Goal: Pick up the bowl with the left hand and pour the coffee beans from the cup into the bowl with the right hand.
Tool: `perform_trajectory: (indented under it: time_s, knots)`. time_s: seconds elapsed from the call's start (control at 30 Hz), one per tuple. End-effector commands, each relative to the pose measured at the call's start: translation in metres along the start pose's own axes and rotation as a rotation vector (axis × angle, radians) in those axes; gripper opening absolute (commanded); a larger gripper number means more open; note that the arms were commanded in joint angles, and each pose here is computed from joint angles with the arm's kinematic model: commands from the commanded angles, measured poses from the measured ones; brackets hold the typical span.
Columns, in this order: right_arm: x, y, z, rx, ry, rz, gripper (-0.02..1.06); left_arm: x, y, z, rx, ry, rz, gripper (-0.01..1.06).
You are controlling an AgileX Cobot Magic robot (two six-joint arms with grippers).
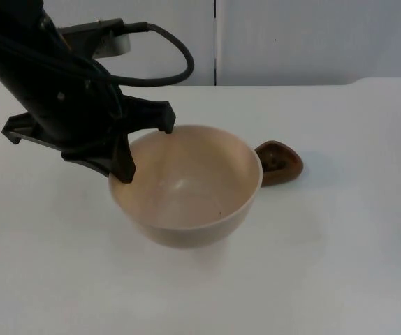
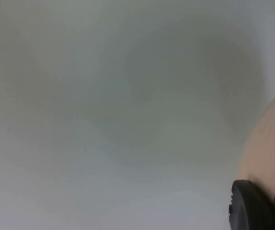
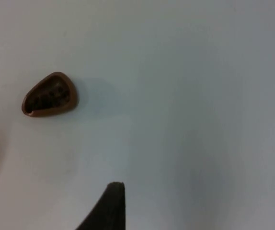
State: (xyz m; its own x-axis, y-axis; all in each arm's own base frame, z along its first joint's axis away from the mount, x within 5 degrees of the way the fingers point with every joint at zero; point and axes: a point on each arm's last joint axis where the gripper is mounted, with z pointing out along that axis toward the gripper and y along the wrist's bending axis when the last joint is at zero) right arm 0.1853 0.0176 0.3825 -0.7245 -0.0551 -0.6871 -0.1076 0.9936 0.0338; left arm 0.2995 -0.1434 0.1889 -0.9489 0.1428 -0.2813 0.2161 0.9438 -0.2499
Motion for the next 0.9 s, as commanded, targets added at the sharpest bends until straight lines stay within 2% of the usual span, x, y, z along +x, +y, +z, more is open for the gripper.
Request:
perform_trajectory:
  time_s: [0.0, 0.27, 0.4, 0.5, 0.57, 0.7, 0.87]
  knots:
    - [-0.009, -0.001, 0.004, 0.000, 0.015, 0.003, 1.05, -0.001, -0.001, -0.003, 0.010, -0.020, -0.018, 0.00]
    - [-0.031, 0.000, 0.025, -0.027, 0.064, 0.005, 1.05, -0.001, -0.001, -0.003, 0.011, -0.022, -0.019, 0.00]
    - [-0.042, 0.010, 0.049, -0.070, 0.130, -0.037, 1.05, -0.001, -0.001, -0.003, 0.011, -0.022, -0.019, 0.00]
    - [-0.050, 0.027, 0.072, -0.107, 0.215, -0.098, 1.05, -0.001, -0.001, -0.003, 0.011, -0.022, -0.019, 0.00]
    - [-0.053, 0.035, 0.081, -0.116, 0.232, -0.125, 1.05, -0.001, -0.001, -0.003, 0.011, -0.022, -0.019, 0.00]
    - [-0.065, 0.064, 0.117, -0.127, 0.301, -0.236, 1.05, -0.001, -0.001, -0.003, 0.011, -0.026, -0.019, 0.00]
    - [-0.076, 0.085, 0.148, -0.150, 0.386, -0.276, 1.05, -0.002, -0.001, -0.003, 0.011, -0.027, -0.019, 0.00]
